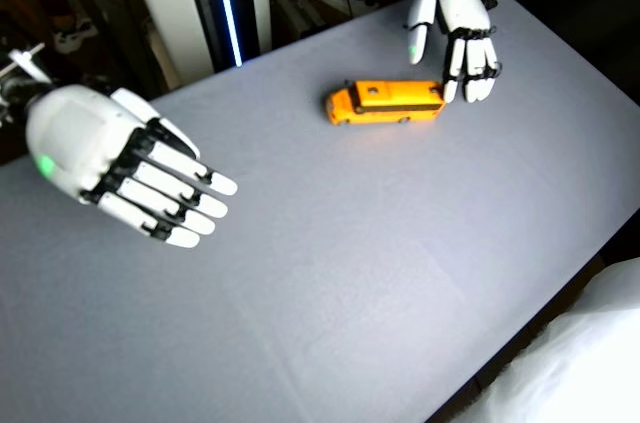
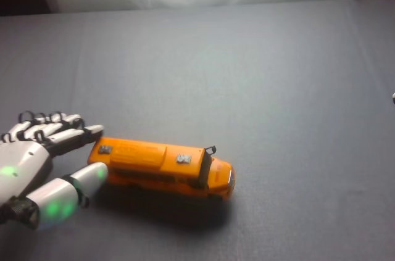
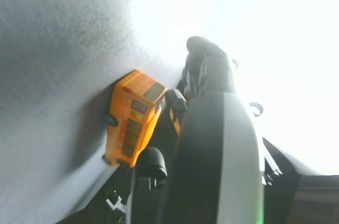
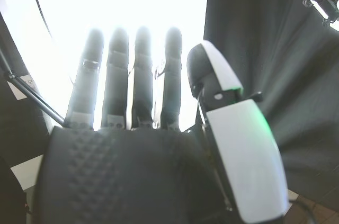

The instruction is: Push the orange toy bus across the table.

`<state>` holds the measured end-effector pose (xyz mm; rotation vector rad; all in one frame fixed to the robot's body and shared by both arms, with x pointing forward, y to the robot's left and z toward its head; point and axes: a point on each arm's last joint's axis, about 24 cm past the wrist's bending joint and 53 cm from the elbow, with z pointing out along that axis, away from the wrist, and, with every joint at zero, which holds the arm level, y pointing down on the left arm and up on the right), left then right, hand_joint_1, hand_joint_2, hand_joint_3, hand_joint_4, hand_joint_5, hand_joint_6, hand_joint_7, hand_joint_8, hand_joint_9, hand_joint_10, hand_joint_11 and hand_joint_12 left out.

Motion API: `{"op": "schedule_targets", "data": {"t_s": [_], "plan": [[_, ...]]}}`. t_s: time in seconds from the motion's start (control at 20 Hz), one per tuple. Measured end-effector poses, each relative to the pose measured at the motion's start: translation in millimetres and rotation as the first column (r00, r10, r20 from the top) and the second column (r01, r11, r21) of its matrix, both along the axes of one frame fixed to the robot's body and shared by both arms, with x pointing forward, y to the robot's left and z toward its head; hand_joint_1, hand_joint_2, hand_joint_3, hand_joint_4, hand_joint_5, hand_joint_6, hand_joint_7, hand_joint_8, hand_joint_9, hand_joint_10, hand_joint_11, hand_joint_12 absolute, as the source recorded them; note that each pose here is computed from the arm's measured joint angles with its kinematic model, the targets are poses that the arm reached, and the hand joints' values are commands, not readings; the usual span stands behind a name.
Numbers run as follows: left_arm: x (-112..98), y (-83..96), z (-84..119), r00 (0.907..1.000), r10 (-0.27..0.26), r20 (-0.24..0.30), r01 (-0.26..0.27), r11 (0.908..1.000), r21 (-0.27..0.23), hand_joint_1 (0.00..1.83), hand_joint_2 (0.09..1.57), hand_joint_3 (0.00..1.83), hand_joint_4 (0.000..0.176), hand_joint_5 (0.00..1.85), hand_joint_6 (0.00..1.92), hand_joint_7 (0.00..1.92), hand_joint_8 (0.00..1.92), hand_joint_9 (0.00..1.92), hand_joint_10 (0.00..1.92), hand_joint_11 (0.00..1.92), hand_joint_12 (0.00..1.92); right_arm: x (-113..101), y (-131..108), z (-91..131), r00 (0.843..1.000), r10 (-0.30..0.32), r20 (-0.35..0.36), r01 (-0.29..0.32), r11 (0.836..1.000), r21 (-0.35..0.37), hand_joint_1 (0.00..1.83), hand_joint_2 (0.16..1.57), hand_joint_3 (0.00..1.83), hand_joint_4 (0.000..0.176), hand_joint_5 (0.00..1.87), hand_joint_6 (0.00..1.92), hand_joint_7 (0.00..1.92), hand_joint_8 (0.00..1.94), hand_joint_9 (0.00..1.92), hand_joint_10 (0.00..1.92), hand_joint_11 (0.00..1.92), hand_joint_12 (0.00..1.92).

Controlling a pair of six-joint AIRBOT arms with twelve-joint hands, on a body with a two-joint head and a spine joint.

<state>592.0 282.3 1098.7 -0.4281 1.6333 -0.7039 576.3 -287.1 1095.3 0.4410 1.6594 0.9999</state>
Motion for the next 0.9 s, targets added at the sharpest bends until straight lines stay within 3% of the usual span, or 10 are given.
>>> {"op": "schedule_targets", "data": {"t_s": [0.05, 0.1, 0.2, 0.4, 0.5, 0.65, 0.75, 0.8, 0.85, 0.9], "plan": [[0, 7.1, -3, 0.9997, 0.024, -0.009, -0.024, 0.9997, 0.004, 0.04, 1.31, 0.00, 0.038, 0.47, 0.00, 0.24, 0.00, 0.18, 0.01, 0.00, 0.43, 0, 0, 0, 1.000, 0.000, 0.000, 0.000, 1.000, 0.000, 0.85, 1.39, 0.00, 0.035, 0.68, 0.00, 0.54, 0.00, 0.41, 0.00, 0.11, 0.65], [-1, 12.9, -5, 0.9988, 0.045, -0.019, -0.044, 0.9990, 0.007, 0.02, 1.35, 0.00, 0.037, 0.46, 0.00, 0.25, 0.00, 0.22, 0.01, 0.00, 0.58, 0, 0, 0, 1.000, 0.000, 0.000, 0.000, 1.000, 0.000, 0.88, 1.39, 0.00, 0.024, 0.68, 0.00, 0.55, 0.00, 0.41, 0.00, 0.10, 0.65], [-4, 15.6, -6, 0.9985, 0.050, -0.023, -0.050, 0.9987, 0.014, 0.04, 1.37, 0.00, 0.067, 0.49, 0.00, 0.27, 0.00, 0.26, 0.01, 0.00, 0.70, 0, 0, 0, 1.000, 0.002, 0.000, -0.002, 1.000, 0.000, 0.90, 1.39, 0.00, 0.029, 0.67, 0.00, 0.55, 0.00, 0.40, 0.00, 0.08, 0.66], [-9, 12.3, -2, 0.9994, 0.034, -0.011, -0.034, 0.9993, 0.018, 0.05, 1.34, 0.00, 0.019, 0.50, 0.00, 0.25, 0.00, 0.24, 0.00, 0.00, 0.63, 0, 0, 0, 1.000, -0.001, 0.000, 0.001, 1.000, 0.000, 0.87, 1.39, 0.00, 0.035, 0.67, 0.00, 0.54, 0.00, 0.40, 0.00, 0.08, 0.65], [-11, 7.9, -2, 0.9997, 0.021, -0.014, -0.020, 0.9997, 0.016, 0.07, 1.34, 0.00, 0.068, 0.53, 0.00, 0.28, 0.00, 0.22, 0.00, 0.00, 0.53, 0, 0, 0, 1.000, -0.002, 0.000, 0.002, 1.000, 0.000, 0.86, 1.39, 0.00, 0.045, 0.68, 0.00, 0.54, 0.00, 0.40, 0.00, 0.07, 0.65], [-16, -5.4, 3, 0.9994, -0.033, -0.006, 0.033, 0.9992, 0.022, 0.06, 1.38, 0.00, 0.103, 0.51, 0.00, 0.33, 0.00, 0.26, 0.01, 0.00, 0.57, 0, 0, 0, 1.000, 0.002, 0.000, -0.002, 1.000, 0.000, 0.85, 1.39, 0.00, 0.033, 0.67, 0.00, 0.55, 0.00, 0.41, 0.00, 0.09, 0.66], [-19, -13.7, 5, 0.9980, -0.063, -0.003, 0.063, 0.9977, 0.023, 0.12, 1.38, 0.00, 0.069, 0.50, 0.00, 0.30, 0.00, 0.22, 0.00, 0.00, 0.52, 0, 0, 0, 1.000, -0.001, -0.001, 0.001, 1.000, 0.000, 0.86, 1.39, 0.00, 0.033, 0.68, 0.00, 0.55, 0.00, 0.41, 0.00, 0.09, 0.66], [-20, -16.1, 6, 0.9973, -0.074, 0.000, 0.074, 0.9970, 0.024, 0.12, 1.37, 0.00, 0.072, 0.50, 0.00, 0.30, 0.00, 0.22, 0.00, 0.00, 0.51, 0, 0, 0, 1.000, -0.001, -0.002, 0.001, 1.000, -0.001, 0.86, 1.39, 0.00, 0.029, 0.68, 0.00, 0.55, 0.00, 0.41, 0.00, 0.10, 0.66], [-22, -18.2, 7, 0.9969, -0.079, 0.003, 0.079, 0.9967, 0.020, 0.13, 1.36, 0.00, 0.085, 0.50, 0.00, 0.28, 0.00, 0.21, 0.00, 0.00, 0.53, 0, 0, -1, 1.000, 0.001, -0.002, -0.001, 1.000, -0.001, 0.85, 1.40, 0.00, 0.044, 0.67, 0.00, 0.54, 0.00, 0.41, 0.00, 0.10, 0.67], [-23, -22.5, 9, 0.9953, -0.096, 0.006, 0.096, 0.9952, 0.021, 0.14, 1.35, 0.00, 0.079, 0.50, 0.00, 0.28, 0.00, 0.23, 0.00, 0.00, 0.59, 0, 0, -1, 1.000, 0.001, -0.004, -0.001, 1.000, -0.002, 0.85, 1.40, 0.00, 0.047, 0.68, 0.00, 0.54, 0.00, 0.41, 0.00, 0.10, 0.67]]}}
